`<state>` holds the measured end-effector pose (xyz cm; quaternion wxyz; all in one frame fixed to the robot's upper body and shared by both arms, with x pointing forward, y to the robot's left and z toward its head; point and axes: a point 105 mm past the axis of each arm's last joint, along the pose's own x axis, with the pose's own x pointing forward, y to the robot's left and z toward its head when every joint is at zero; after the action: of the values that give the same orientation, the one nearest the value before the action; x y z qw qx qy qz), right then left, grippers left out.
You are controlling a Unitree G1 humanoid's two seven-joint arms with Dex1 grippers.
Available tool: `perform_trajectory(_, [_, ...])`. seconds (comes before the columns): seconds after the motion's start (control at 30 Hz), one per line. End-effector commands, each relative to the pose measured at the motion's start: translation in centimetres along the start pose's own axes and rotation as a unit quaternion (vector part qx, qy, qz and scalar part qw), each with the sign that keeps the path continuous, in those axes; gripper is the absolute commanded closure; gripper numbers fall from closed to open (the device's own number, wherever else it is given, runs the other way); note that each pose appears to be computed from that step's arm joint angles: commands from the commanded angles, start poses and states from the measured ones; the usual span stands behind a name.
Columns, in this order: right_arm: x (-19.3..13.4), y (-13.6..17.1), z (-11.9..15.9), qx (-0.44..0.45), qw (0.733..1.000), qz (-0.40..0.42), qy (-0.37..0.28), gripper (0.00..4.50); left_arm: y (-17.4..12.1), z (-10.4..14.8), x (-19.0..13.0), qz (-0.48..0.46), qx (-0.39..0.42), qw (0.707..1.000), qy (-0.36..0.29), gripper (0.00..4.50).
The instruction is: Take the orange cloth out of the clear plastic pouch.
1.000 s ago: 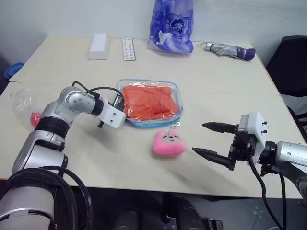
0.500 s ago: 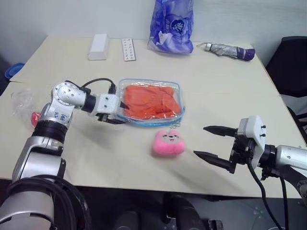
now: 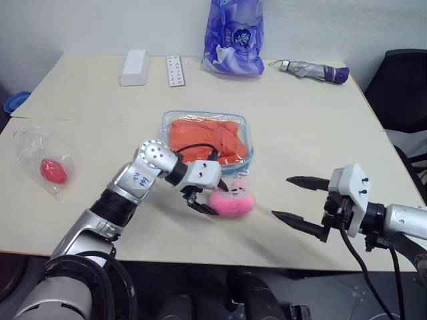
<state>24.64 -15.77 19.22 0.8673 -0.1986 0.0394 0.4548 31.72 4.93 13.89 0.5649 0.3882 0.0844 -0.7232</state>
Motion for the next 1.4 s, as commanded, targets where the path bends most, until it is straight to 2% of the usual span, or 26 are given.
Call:
perform_trajectory(0.03, [1.0, -1.4, 0.2, -0.045, 0.999, 0.001, 0.001, 0.00, 0.5, 0.3, 0.2, 0.004, 0.017, 1.000, 0.005, 0.95])
perform_trajectory(0.1, [1.6, -2.1, 0.0, -0.067, 0.998, 0.000, 0.007, 0.00, 0.6, 0.2, 0.2, 0.008, 0.023, 1.000, 0.008, 1.33])
perform_trajectory(0.27, [5.6, -5.7, 0.0, -0.163, 0.986, -0.023, 0.011, 0.00, 0.2, -0.3, -1.0, 0.015, 0.018, 1.000, 0.010, 2.87])
perform_trajectory(0.43, [8.7, -7.0, -0.9, -0.253, 0.967, -0.011, 0.027, 0.00, 0.1, -0.6, -2.1, 0.033, 0.011, 0.999, 0.018, 4.39])
perform_trajectory(0.57, [10.1, -7.4, -2.1, -0.321, 0.946, 0.003, 0.045, 0.00, 0.8, -0.7, -2.5, 0.072, 0.006, 0.997, 0.025, 4.45])
perform_trajectory(0.7, [11.1, -8.4, -1.7, -0.341, 0.940, -0.017, 0.030, 0.00, 1.3, -0.5, -2.5, 0.098, 0.008, 0.995, 0.024, 4.45])
perform_trajectory(0.8, [11.8, -8.7, -1.2, -0.340, 0.940, -0.017, 0.016, 0.58, 1.2, -0.6, -2.5, 0.102, 0.004, 0.994, 0.025, 4.50])
perform_trajectory(0.97, [12.5, -8.4, -1.5, -0.345, 0.938, -0.004, 0.016, 2.23, 1.2, -0.5, -2.5, 0.109, 0.002, 0.994, 0.024, 4.50])
perform_trajectory(1.1, [13.1, -8.0, -2.1, -0.347, 0.938, 0.007, 0.021, 2.23, 1.3, -0.3, -2.7, 0.116, 0.000, 0.993, 0.021, 4.50])
perform_trajectory(1.13, [13.1, -8.0, -2.2, -0.348, 0.937, 0.007, 0.022, 2.39, 1.4, -0.3, -2.8, 0.117, -0.001, 0.993, 0.020, 4.50])
perform_trajectory(1.2, [13.1, -8.0, -2.3, -0.349, 0.937, 0.006, 0.020, 2.79, 1.4, -0.3, -2.9, 0.118, -0.002, 0.993, 0.020, 4.50])
perform_trajectory(1.37, [12.8, -8.6, -2.3, -0.353, 0.935, 0.000, 0.023, 4.44, 1.0, -1.1, -3.8, 0.129, -0.017, 0.991, 0.027, 4.50])
perform_trajectory(1.4, [12.5, -8.8, -2.2, -0.358, 0.933, 0.000, 0.025, 4.48, 0.7, -1.6, -4.3, 0.134, -0.025, 0.990, 0.032, 4.50])
